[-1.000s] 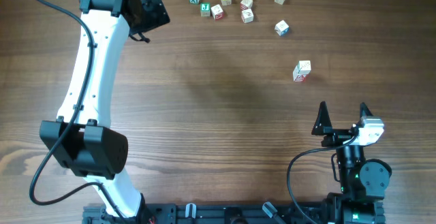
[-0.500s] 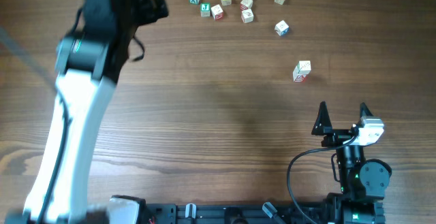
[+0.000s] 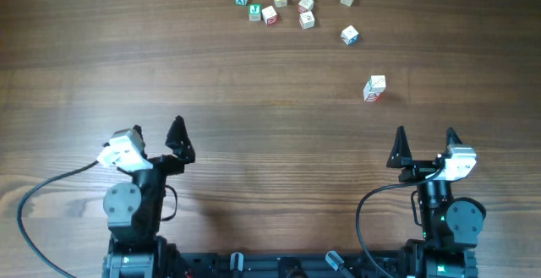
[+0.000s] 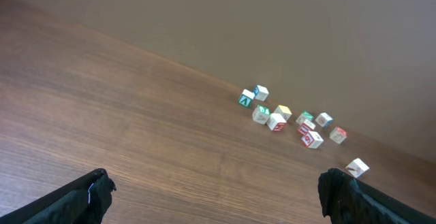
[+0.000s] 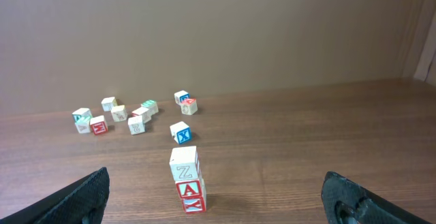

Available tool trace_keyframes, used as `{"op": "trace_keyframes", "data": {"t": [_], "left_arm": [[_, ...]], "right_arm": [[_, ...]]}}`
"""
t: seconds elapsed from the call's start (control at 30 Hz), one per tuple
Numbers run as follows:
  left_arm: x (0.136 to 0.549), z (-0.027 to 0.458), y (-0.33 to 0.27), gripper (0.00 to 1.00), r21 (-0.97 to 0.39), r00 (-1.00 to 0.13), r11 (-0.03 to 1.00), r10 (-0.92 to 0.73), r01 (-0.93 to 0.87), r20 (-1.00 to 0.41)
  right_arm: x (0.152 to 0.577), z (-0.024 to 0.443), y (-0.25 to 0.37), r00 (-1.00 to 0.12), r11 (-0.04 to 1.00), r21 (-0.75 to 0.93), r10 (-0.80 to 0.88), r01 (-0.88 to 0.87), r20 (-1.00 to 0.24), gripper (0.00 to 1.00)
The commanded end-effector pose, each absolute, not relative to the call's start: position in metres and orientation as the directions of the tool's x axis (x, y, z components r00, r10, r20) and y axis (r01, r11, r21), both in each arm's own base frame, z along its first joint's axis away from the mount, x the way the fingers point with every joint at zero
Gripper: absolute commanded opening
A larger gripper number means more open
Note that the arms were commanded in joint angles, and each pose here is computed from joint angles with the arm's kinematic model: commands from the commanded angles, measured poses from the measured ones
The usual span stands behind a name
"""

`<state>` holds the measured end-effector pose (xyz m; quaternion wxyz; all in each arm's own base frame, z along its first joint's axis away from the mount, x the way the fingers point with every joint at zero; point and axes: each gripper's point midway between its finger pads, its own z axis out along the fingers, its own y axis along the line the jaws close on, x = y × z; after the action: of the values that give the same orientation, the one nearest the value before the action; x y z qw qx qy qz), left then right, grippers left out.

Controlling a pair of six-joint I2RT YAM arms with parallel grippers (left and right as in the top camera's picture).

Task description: Form a tower

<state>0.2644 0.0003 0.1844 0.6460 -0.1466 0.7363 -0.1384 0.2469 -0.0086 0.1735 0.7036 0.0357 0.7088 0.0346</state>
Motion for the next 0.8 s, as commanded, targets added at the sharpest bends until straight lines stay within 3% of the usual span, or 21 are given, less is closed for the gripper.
{"op": "trace_keyframes", "data": {"t": [0.0,0.33,0.43,0.77], "left_arm": [[0.260,0.179,0.000,1.00,-0.333,-0.108,0.943,-0.333,-0.019,-0.937],[0.253,0.164,0.005,1.00,-0.331,-0.045,0.943,-0.331,-0.025,-0.942],[0.248,0.142,0.007,1.00,-0.327,-0.122,0.943,-0.333,-0.066,-0.935],[0.248,0.144,0.015,1.00,-0.278,-0.108,0.957,-0.287,-0.086,-0.952]], "right_arm": [[0.246,0.176,-0.010,0.006,0.997,0.080,0.080,0.009,-0.997,1.00],[0.247,0.176,-0.010,0.004,0.997,0.081,0.081,0.009,-0.997,1.00],[0.247,0.176,-0.010,0.004,0.997,0.080,0.080,0.009,-0.997,1.00],[0.247,0.176,-0.010,0.004,0.997,0.080,0.080,0.009,-0.997,1.00]]}}
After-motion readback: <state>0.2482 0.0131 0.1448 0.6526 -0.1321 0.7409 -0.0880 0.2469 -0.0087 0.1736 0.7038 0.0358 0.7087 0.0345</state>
